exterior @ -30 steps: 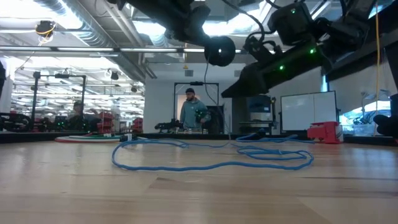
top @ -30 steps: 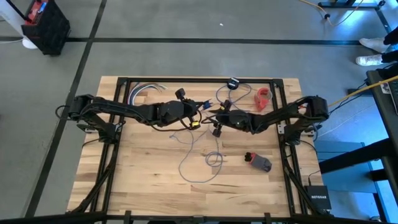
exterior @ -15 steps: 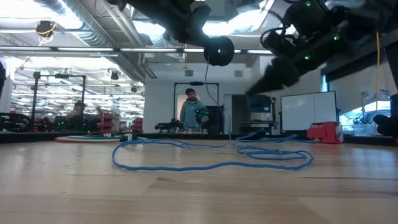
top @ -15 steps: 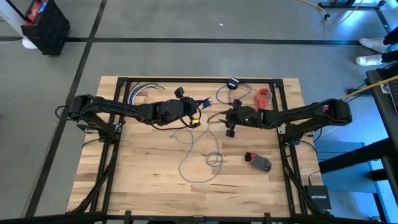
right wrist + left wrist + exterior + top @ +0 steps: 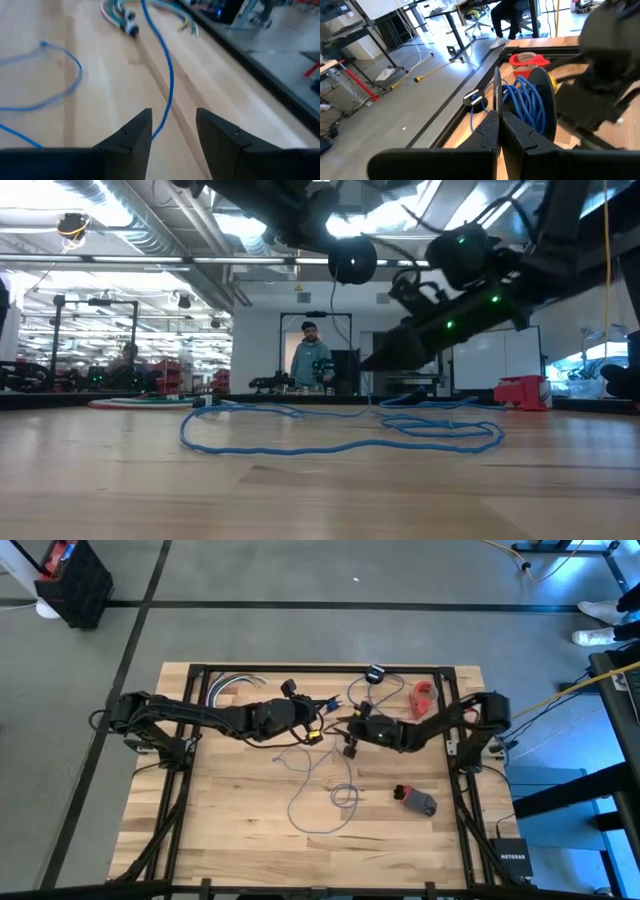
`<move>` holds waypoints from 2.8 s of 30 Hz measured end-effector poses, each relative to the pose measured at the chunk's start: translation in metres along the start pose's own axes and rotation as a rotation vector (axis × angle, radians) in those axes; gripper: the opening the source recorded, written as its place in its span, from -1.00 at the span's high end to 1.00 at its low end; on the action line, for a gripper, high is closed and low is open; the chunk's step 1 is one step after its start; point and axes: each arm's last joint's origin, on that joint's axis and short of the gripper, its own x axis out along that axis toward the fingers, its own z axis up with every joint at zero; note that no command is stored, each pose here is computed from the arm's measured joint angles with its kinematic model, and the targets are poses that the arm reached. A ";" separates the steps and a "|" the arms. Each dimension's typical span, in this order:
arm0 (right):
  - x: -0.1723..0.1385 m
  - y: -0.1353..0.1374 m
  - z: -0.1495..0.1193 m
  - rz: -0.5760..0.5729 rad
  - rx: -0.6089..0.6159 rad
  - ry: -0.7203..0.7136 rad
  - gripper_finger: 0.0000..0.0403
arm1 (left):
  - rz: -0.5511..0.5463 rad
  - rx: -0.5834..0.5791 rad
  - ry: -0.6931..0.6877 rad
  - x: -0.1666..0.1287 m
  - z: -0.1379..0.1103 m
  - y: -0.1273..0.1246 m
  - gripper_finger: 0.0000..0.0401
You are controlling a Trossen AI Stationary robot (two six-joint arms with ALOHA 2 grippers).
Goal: Coil cords
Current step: Coil the blue wire onto the spool
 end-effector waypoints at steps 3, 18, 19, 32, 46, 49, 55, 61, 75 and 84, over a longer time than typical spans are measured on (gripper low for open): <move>0.006 0.001 -0.002 0.005 -0.003 0.017 0.25 | -0.001 0.003 0.002 0.000 0.000 0.000 1.00; -0.005 -0.013 -0.007 -0.076 -0.048 0.031 0.95 | -0.017 0.036 0.013 -0.003 -0.001 -0.005 1.00; -0.010 -0.014 -0.005 -0.084 -0.050 0.020 0.97 | -0.020 0.041 0.012 -0.003 -0.001 -0.006 1.00; -0.057 -0.037 0.002 -0.178 0.006 -0.066 0.98 | -0.035 0.110 0.037 -0.006 -0.004 -0.008 1.00; -0.079 -0.039 0.039 0.048 0.231 -0.291 0.99 | -0.067 0.143 0.127 0.004 -0.017 -0.003 1.00; -0.078 -0.035 0.048 0.140 0.271 -0.340 0.99 | -0.057 0.136 0.123 0.014 -0.022 -0.003 1.00; -0.080 -0.017 0.063 0.219 0.255 -0.380 1.00 | -0.002 0.097 0.134 0.029 -0.028 0.005 1.00; -0.078 -0.010 0.079 0.207 0.236 -0.421 1.00 | 0.015 0.029 0.099 0.032 -0.026 0.007 1.00; -0.033 0.008 0.087 0.220 0.191 -0.357 1.00 | -0.099 -0.023 0.004 0.029 -0.017 -0.001 1.00; -0.020 0.012 0.066 0.172 0.170 -0.218 1.00 | -0.100 -0.067 -0.037 0.025 -0.010 -0.001 1.00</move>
